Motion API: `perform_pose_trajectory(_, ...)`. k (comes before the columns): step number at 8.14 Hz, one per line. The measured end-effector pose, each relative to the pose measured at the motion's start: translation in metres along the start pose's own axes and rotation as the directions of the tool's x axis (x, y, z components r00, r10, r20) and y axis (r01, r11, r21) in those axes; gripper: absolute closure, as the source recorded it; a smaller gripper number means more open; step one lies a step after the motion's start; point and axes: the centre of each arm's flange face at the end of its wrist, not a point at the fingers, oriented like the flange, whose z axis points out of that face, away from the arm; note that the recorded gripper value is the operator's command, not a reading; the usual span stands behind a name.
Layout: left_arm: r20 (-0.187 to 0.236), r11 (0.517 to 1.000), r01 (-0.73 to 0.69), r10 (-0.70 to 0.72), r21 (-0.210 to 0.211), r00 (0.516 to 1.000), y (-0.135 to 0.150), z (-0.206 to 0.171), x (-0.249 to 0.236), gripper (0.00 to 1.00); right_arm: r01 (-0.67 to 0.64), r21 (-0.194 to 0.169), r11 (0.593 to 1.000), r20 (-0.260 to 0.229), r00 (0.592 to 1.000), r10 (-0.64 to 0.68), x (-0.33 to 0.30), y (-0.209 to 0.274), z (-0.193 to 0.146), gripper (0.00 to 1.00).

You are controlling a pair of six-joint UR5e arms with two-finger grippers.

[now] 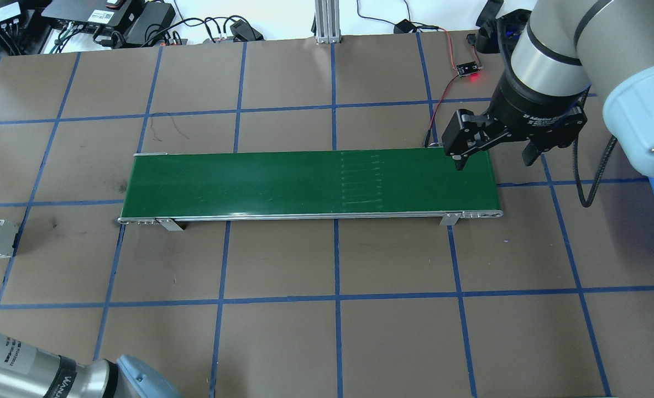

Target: Move button from left to right

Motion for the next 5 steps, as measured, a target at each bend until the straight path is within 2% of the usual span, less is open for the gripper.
perform_pose_trajectory(3, 0.019, 1.0, 0.001, -0.001, -0.026, 1.0, 0.0036, 0.0018, -0.003, 0.03, 0.0, -0.001, 1.0, 0.001, 1.0, 0.0, 0.0, 0.0001, 0.0001, 0.0)
perform_pose_trajectory(4, 0.03, 0.999, -0.003, 0.004, -0.041, 1.0, 0.006, 0.002, -0.0057, 0.12, 0.0, -0.001, 1.0, 0.001, 1.0, 0.0, -0.0001, 0.0001, 0.0001, 0.0)
perform_pose_trajectory(5, 0.035, 0.999, -0.015, 0.017, -0.05, 0.999, 0.0078, 0.0022, -0.0079, 0.44, 0.0, -0.002, 1.0, 0.001, 1.0, 0.0, 0.0, 0.0001, 0.0002, 0.0)
